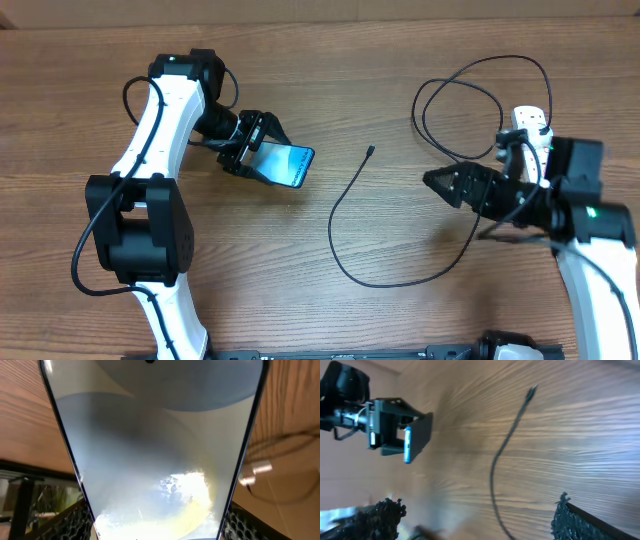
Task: Plug charger to phone and switch on socket
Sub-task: 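Move the right gripper toward the phone held by the left gripper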
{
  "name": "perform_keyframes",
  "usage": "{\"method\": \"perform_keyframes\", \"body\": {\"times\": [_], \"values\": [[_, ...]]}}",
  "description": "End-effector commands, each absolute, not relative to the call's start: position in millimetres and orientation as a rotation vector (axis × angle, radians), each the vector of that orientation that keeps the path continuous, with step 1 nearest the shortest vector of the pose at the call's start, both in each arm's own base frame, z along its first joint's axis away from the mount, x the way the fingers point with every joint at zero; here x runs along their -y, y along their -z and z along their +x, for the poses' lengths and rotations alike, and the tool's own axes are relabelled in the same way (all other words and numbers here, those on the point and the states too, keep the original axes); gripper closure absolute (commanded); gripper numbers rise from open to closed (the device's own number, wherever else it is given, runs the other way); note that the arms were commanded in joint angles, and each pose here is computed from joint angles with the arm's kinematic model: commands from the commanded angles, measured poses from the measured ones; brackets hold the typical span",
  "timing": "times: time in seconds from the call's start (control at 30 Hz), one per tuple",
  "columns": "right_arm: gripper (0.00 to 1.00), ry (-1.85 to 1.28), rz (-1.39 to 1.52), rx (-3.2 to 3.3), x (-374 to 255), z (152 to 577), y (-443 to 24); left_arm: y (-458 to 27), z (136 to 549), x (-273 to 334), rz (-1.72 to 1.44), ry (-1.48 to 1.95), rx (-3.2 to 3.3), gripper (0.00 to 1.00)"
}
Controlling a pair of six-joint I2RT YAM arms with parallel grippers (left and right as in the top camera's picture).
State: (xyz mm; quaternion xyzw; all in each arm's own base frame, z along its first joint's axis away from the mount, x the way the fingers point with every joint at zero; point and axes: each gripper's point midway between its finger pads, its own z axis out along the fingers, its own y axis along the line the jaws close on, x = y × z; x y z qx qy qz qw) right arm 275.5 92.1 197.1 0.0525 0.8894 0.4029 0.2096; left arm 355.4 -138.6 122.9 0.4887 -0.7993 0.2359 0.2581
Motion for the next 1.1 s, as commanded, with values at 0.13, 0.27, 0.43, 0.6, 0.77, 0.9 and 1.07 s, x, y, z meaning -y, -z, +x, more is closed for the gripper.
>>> {"method": "perform_keyframes", "body": {"times": [0.13, 0.27, 0.43, 0.6, 0.77, 0.9, 1.07], "values": [[0.20, -1.346, 0.019, -2.476, -147, 291, -197, -116, 358, 125, 1.438, -0.470, 2.258, 0.38], [0.25, -1.332, 0.050, -2.505, -179, 305, -188, -112, 356, 128, 1.458, -0.407, 2.285, 0.37], [0.26, -1.247, 0.179, -2.546, -213, 317, -174, -112, 354, 140, 1.471, -0.393, 2.273, 0.37], [0.28, -1.205, 0.322, -2.579, -237, 320, -159, -113, 352, 147, 1.479, -0.398, 2.250, 0.37], [0.32, -1.263, 0.316, -2.582, -263, 322, -151, -117, 352, 154, 1.463, -0.442, 2.214, 0.37], [0.37, -1.298, 0.351, -2.588, -276, 323, -144, -120, 351, 158, 1.451, -0.468, 2.192, 0.37], [0.44, -1.278, 0.429, -2.597, -283, 325, -136, -120, 351, 159, 1.450, -0.469, 2.191, 0.37]]}}
